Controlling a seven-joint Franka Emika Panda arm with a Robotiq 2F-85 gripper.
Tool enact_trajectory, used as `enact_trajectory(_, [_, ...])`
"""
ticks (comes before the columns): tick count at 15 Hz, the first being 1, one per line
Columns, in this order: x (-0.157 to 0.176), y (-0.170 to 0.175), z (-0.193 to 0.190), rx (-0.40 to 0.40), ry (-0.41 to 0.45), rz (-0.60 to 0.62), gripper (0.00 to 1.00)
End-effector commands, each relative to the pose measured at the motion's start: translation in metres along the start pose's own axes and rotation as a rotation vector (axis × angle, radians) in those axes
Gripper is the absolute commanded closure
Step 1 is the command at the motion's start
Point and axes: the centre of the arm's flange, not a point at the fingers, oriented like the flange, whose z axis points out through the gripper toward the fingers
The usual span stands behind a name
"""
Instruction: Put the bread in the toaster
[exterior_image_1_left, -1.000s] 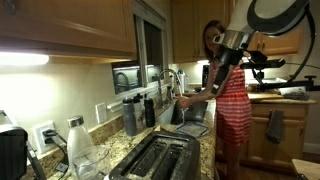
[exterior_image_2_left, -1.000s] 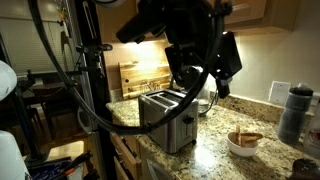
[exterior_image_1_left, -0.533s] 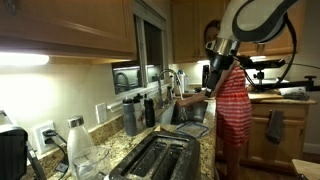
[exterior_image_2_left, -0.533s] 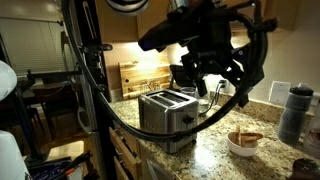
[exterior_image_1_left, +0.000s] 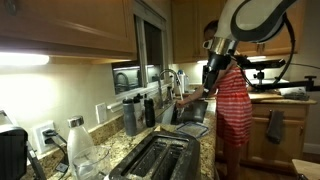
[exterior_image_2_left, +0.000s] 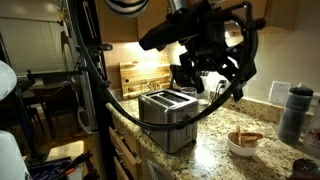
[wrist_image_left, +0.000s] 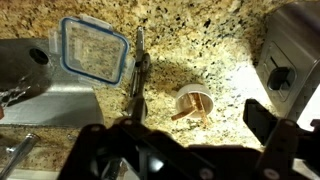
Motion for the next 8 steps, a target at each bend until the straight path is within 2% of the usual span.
enact_trajectory(1, [0.019,-0.009,0.007,-0.006,0.037,-0.023,0.00])
enact_trajectory(8, [0.047,0.006,0.039,-0.112,0.084,0.087,0.00])
